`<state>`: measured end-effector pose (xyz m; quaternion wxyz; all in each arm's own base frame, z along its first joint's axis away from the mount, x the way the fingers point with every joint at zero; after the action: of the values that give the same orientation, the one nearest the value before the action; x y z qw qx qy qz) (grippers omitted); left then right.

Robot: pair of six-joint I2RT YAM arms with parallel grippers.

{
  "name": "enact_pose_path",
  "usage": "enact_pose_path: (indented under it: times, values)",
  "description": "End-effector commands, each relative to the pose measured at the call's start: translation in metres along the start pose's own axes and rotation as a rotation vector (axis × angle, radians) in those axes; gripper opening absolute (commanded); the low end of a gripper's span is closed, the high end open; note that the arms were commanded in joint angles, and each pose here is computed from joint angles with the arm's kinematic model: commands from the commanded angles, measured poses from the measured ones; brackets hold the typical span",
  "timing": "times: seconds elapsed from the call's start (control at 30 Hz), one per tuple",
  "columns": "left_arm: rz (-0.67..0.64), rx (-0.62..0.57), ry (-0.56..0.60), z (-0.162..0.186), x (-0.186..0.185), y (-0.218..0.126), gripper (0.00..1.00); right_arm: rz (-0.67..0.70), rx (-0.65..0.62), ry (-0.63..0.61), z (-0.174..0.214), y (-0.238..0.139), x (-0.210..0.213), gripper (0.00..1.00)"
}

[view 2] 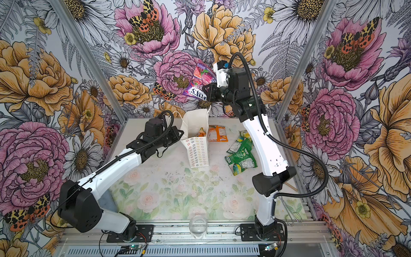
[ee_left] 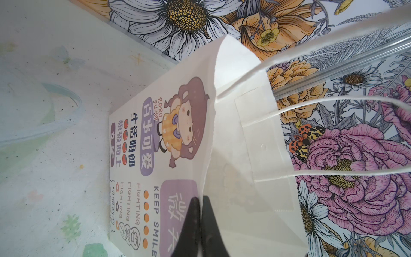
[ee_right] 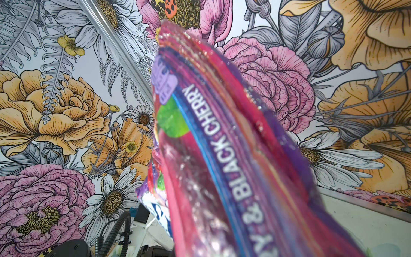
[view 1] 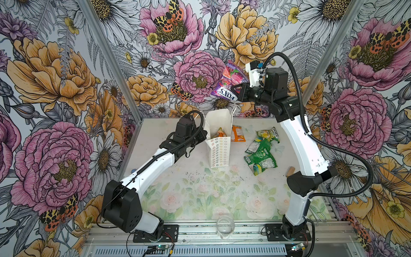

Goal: Place the snacks into the paper bag
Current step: 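Carry the berries packet with the right gripper over the bag opening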

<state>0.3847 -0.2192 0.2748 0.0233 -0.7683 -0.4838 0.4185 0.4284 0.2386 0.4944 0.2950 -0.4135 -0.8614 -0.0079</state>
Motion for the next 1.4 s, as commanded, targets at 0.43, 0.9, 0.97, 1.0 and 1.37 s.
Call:
enact_pose_path:
  times: [0.43,0.9,0.97,1.0,1.37]
  values:
    - [0.045,-0.015,0.006,-0.010,-0.013,-0.004,0.05,0.007,0.092,0.032,0.037,0.045,-0.013,0.00]
    - [0.040,-0.022,0.002,-0.010,-0.011,-0.004,0.05,0.034,0.163,0.093,0.062,0.055,-0.024,0.00]
    - [0.041,-0.023,0.002,-0.010,-0.011,-0.004,0.05,0.048,0.180,0.102,0.068,0.056,-0.027,0.00]
    - [0.043,-0.022,0.003,-0.010,-0.012,-0.004,0.05,0.055,0.188,0.107,0.071,0.056,-0.028,0.00]
    - [0.046,-0.021,0.002,-0.011,-0.013,-0.003,0.05,0.155,0.242,0.135,0.088,0.040,-0.037,0.00]
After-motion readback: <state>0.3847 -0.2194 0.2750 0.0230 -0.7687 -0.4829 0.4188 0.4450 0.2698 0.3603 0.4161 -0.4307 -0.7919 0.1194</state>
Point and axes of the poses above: each gripper's point midway between its finger pads, its own y axis out along the fingers, its own x axis along the line the jaws close on, z = x × y, the point moved 2 cm from there along -y, back along the fingers, and after that the axes turned 9 degrees about y, right-handed, at the moved point
